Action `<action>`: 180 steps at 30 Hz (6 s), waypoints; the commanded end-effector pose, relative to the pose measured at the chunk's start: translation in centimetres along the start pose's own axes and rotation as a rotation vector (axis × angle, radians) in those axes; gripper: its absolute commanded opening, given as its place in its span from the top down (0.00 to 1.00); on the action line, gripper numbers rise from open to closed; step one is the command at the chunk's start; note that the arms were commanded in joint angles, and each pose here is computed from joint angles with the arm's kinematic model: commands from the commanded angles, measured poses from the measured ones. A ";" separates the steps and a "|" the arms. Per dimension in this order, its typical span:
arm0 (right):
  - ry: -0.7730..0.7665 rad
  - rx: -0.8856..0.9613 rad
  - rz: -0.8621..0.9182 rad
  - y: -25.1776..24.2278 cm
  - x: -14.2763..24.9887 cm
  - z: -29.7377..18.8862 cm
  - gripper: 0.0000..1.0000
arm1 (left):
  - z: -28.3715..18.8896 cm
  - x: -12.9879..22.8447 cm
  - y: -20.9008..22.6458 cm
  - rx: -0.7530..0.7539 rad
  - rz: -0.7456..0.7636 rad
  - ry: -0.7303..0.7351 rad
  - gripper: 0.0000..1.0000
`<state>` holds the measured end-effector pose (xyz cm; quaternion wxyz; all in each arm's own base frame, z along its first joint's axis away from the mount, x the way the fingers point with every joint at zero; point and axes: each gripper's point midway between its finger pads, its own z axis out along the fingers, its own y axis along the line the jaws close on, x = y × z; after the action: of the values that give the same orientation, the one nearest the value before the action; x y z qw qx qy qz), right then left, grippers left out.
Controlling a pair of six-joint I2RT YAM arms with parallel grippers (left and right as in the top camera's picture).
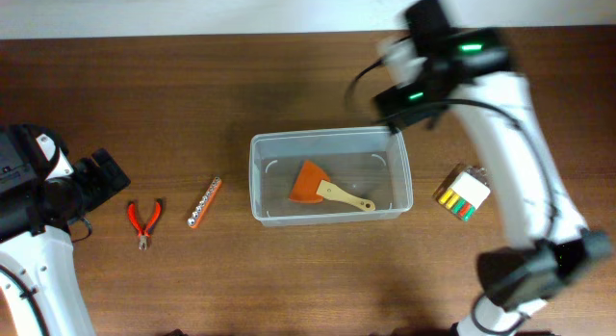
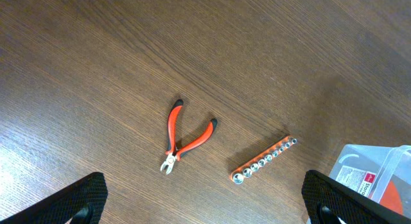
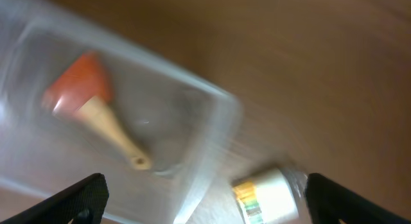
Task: Pack container
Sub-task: 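Lift the scraper with the right gripper and drop it into the container, then lower the right gripper onto the marker pack and grasp it, then carry the marker pack with the right gripper into the container and release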
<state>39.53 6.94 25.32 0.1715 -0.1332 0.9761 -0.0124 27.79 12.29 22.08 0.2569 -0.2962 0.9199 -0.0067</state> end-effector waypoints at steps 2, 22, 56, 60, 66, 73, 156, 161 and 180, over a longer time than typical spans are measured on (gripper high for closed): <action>-0.004 0.020 0.542 -7.0 2.9 -2.9 0.01 | -0.2 0.0 0.1 -0.005 0.014 -0.009 0.01; 0.357 -0.030 1.162 -9.6 14.3 10.8 0.01 | -0.2 0.0 0.1 -0.005 0.014 -0.009 0.01; 0.335 0.216 1.287 -11.0 20.6 18.3 0.01 | -0.3 0.9 0.2 -0.012 0.011 0.030 0.01; 0.304 0.159 1.241 -10.7 19.7 18.8 0.01 | -0.3 1.0 0.3 -0.012 0.010 0.032 0.01; 0.300 0.159 1.241 -10.8 19.6 19.1 0.01 | -0.3 1.0 0.3 -0.012 0.010 0.032 0.01; 0.295 0.146 1.200 -10.9 19.4 19.4 0.01 | -0.3 1.0 0.3 -0.012 0.010 0.031 0.01; 0.068 0.026 0.742 -13.8 8.0 12.5 0.96 | -0.2 0.9 0.3 -0.012 0.011 0.028 0.01; -0.075 -0.116 0.224 -8.7 1.3 5.4 0.96 | -0.2 0.8 0.2 -0.011 0.012 0.024 0.01; -0.008 -0.363 -1.035 15.2 3.6 7.6 0.96 | -0.2 0.7 0.2 -0.011 0.012 0.021 0.01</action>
<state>35.50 19.75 19.15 0.1486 -0.5735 0.8028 0.0673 27.13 12.02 21.69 0.2410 -0.2984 0.9235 -0.0074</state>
